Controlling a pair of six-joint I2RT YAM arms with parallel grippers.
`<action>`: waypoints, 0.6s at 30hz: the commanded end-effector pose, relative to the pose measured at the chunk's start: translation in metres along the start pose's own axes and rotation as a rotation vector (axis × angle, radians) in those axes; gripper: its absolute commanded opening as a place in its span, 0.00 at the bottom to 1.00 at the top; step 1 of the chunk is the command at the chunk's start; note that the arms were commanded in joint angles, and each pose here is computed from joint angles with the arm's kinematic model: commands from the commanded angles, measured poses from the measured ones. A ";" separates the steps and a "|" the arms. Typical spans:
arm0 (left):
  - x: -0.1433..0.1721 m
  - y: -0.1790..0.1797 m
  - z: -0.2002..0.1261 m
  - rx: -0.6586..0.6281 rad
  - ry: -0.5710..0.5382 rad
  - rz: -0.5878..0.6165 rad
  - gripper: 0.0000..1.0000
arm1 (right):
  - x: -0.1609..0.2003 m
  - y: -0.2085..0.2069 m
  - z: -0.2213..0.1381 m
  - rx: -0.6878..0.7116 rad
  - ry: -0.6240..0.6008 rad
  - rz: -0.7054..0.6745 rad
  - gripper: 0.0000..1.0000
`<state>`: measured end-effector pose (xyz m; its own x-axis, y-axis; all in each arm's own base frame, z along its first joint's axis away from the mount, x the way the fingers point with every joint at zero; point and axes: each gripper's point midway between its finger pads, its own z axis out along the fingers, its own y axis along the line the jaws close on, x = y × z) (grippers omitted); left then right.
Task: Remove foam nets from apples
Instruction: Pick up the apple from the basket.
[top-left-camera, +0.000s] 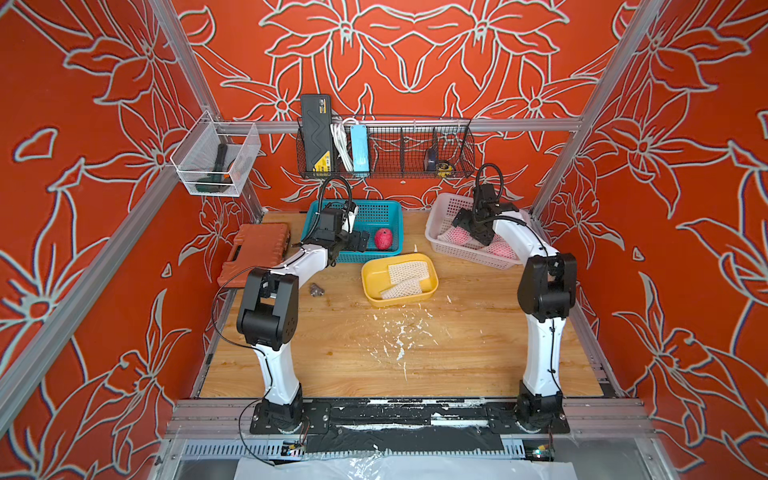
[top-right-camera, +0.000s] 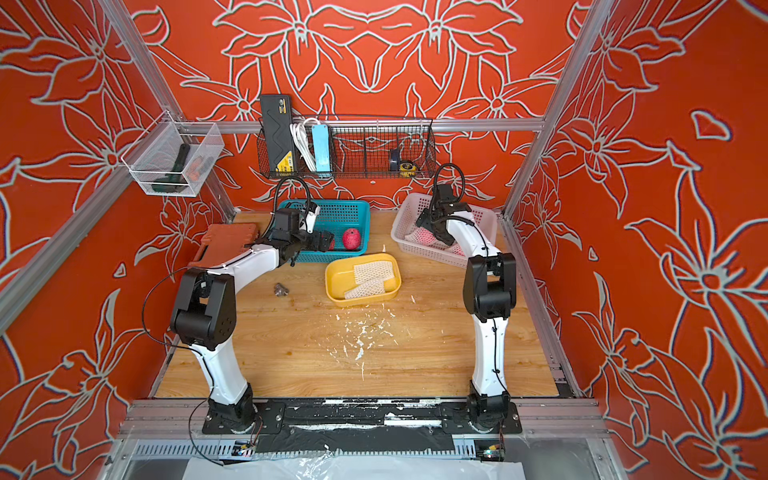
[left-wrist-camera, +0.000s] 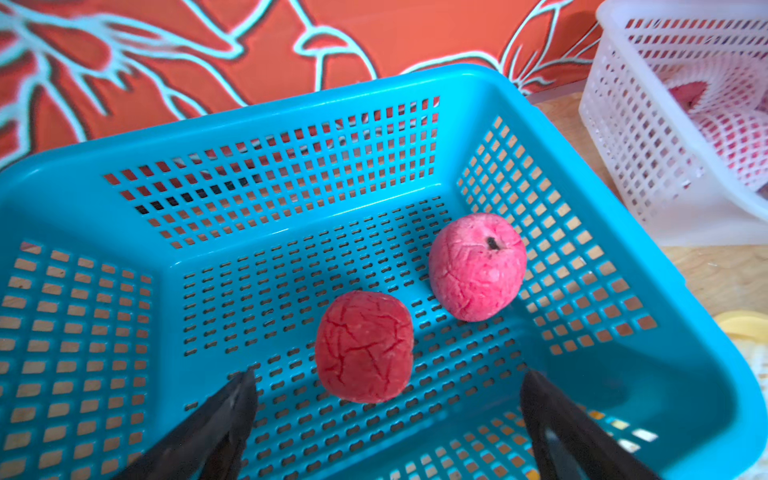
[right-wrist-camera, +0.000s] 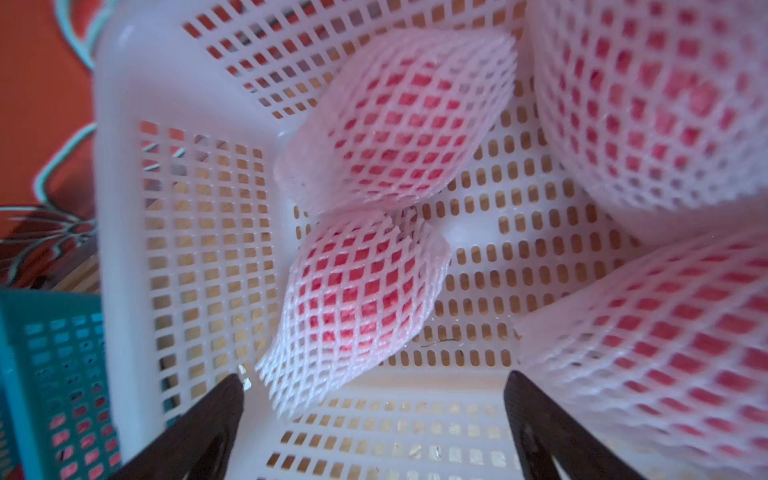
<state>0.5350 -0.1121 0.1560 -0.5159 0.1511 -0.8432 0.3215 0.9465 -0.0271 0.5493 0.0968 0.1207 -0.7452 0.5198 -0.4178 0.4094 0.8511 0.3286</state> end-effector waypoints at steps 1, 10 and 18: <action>-0.021 -0.008 -0.015 0.030 -0.065 -0.008 0.98 | 0.003 -0.001 0.013 0.041 -0.018 0.101 0.98; -0.015 -0.011 -0.013 0.044 -0.057 -0.018 0.98 | 0.003 0.011 0.038 0.089 -0.053 0.124 0.98; -0.004 -0.013 -0.008 0.062 -0.027 -0.014 0.98 | 0.013 0.007 0.059 0.160 0.006 0.114 0.98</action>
<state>0.5293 -0.1186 0.1571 -0.5136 0.1316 -0.8479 0.3442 0.9368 -0.0632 0.5874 0.1210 0.0858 -0.6771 0.6074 -0.4155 0.5158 0.7944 0.3208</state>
